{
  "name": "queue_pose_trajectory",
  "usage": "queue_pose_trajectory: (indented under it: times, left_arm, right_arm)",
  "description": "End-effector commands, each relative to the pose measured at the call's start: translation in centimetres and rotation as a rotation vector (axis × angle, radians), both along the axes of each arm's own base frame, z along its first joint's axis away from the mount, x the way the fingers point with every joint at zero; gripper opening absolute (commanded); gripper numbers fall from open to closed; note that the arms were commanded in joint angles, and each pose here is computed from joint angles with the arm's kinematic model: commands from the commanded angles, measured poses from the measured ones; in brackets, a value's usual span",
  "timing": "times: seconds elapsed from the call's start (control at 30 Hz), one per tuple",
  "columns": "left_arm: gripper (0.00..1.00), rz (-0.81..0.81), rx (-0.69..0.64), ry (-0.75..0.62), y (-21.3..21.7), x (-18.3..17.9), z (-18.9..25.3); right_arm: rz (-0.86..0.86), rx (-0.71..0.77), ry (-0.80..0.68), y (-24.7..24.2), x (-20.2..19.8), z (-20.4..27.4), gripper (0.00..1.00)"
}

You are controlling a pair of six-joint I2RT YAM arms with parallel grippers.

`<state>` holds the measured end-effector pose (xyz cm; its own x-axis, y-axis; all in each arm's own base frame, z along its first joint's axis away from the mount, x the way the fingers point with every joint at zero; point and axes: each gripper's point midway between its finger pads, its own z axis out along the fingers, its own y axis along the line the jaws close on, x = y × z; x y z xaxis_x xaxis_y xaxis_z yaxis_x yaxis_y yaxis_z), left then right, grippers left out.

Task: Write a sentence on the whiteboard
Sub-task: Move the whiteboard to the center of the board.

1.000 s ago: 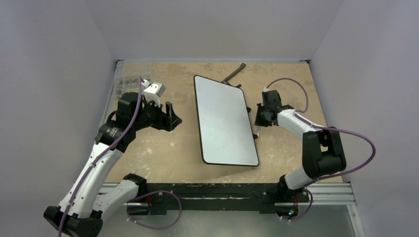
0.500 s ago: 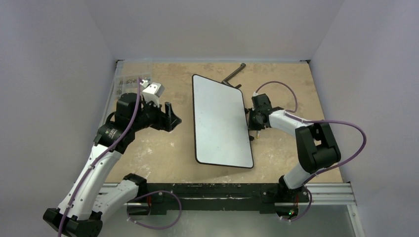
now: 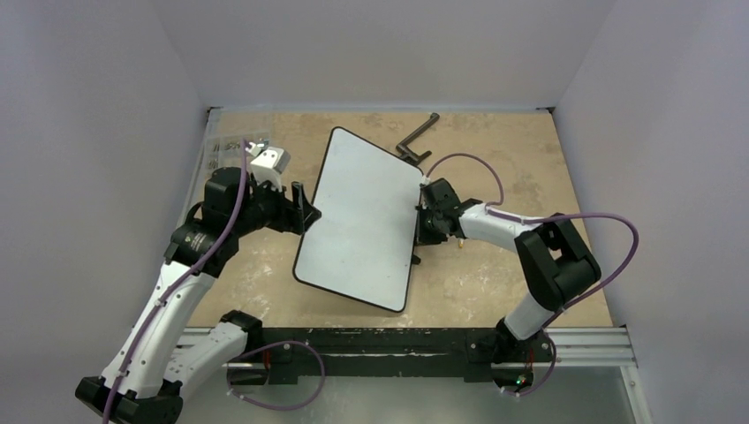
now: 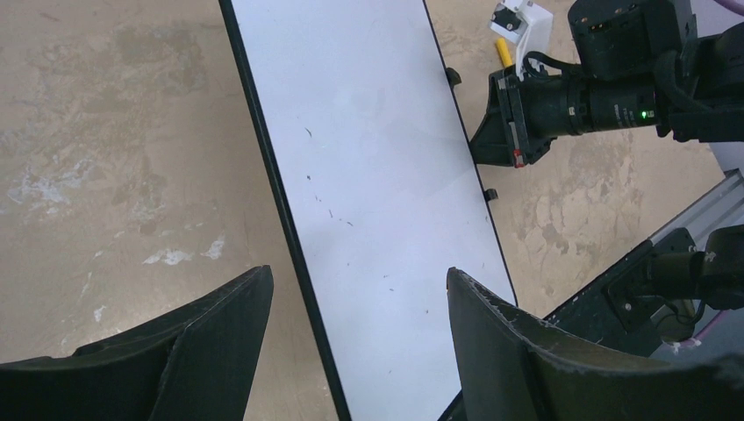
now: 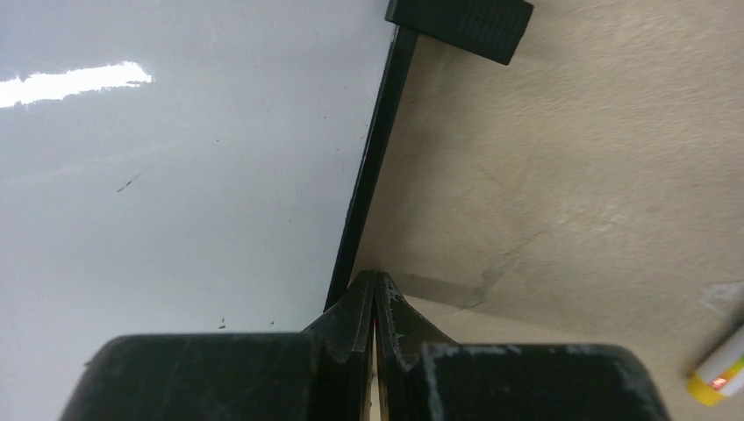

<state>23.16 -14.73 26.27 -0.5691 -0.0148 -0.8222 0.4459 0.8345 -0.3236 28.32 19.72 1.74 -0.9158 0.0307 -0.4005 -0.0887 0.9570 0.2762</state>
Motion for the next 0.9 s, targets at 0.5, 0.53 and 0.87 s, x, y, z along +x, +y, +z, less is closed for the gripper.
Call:
queue_pose_trajectory:
  times: [0.5, 0.53, 0.87]
  left_arm:
    - [0.81, 0.113, 0.045, -0.12, 2.4, 0.5, 3.0]
    - [0.81, 0.112, 0.046, -0.12, 2.3, 0.5, 3.0]
    - [0.82, 0.112, 0.043, -0.124, 2.4, 0.4, 3.1]
  right_arm:
    - [0.15, 0.31, 0.021, 13.2, -0.8, 2.6, 0.0]
    - [0.152, 0.307, 0.025, 13.3, -0.7, 2.5, 0.0]
    - [0.104, 0.049, -0.088, 7.8, 0.1, 5.0, 0.23]
